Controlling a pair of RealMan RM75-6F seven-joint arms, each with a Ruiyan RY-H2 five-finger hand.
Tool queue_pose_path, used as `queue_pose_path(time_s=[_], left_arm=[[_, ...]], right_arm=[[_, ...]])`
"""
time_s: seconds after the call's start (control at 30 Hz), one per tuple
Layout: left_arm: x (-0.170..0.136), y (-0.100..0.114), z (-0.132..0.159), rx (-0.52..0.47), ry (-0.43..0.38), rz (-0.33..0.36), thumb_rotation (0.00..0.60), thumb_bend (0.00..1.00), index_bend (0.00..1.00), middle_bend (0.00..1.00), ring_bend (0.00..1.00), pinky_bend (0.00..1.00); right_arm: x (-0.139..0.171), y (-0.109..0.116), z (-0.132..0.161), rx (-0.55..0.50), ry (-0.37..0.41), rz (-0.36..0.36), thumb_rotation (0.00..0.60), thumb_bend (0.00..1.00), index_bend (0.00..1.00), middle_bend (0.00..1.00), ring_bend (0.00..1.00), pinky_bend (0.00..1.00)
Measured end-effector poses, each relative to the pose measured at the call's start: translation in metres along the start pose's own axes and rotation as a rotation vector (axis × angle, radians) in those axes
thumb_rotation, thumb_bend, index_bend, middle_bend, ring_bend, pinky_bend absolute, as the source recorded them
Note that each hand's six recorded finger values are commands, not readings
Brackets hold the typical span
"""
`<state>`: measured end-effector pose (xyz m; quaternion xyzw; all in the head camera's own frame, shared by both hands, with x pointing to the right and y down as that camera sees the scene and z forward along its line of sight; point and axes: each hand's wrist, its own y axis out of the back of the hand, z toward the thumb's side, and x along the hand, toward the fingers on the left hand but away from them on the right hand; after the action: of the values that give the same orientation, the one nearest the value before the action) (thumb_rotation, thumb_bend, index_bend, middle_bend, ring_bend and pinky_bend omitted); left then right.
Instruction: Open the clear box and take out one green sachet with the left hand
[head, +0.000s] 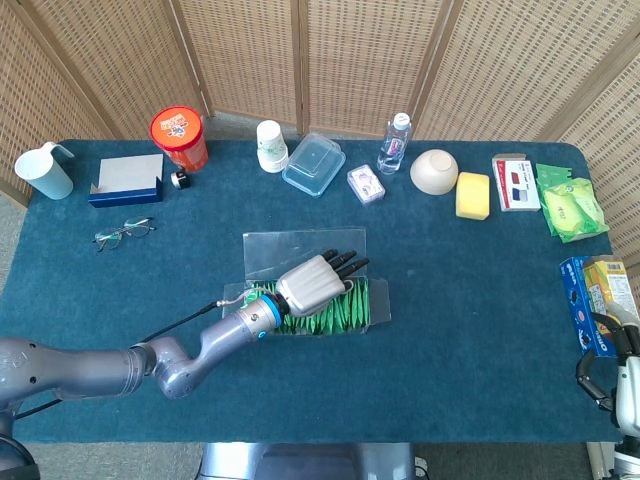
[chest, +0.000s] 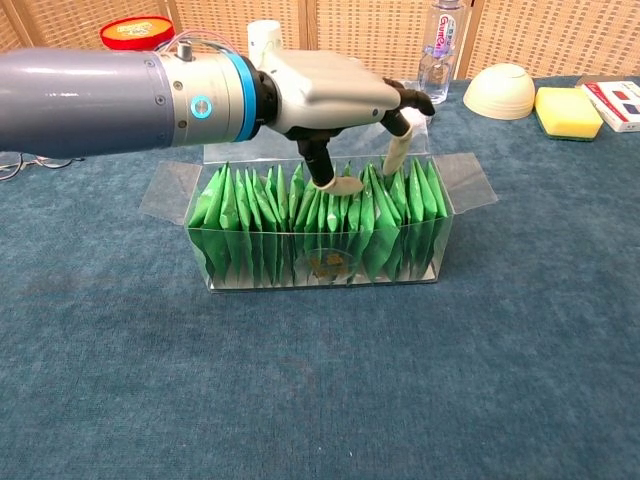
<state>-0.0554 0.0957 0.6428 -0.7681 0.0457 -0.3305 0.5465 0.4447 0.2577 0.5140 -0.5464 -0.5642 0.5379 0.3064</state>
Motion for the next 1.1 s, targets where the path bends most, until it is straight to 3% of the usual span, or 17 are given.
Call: queue_pose_path(time_s=[0.2, 0.73, 1.1], left_arm=[[0.0005, -0.0042, 0.0004, 0.011, 0.001, -0.008, 0.600, 0.36, 0.38, 0.03, 0.00, 0.16], [0.0016, -0.0060, 0.0016, 0.017, 0.005, 0.004, 0.600, 0.36, 0.52, 0.09, 0.00, 0.16], [0.0004, 0.0014, 0.0000, -0.004, 0.005, 0.034, 0.600, 0.36, 0.53, 0.10, 0.00, 0.16]], right_arm=[[0.0004, -0.0005, -0.0005, -0.001, -0.002, 0.001, 0.426, 0.67, 0.23, 0.17, 0.15, 0.22], [0.0011, -0.0015, -0.0014, -0.002, -0.004, 0.002, 0.427, 0.66, 0.22, 0.17, 0.14, 0.22], [0.0009, -0.0023, -0.0016, -0.003, -0.005, 0.004, 0.425, 0.66, 0.22, 0.17, 0.14, 0.22]])
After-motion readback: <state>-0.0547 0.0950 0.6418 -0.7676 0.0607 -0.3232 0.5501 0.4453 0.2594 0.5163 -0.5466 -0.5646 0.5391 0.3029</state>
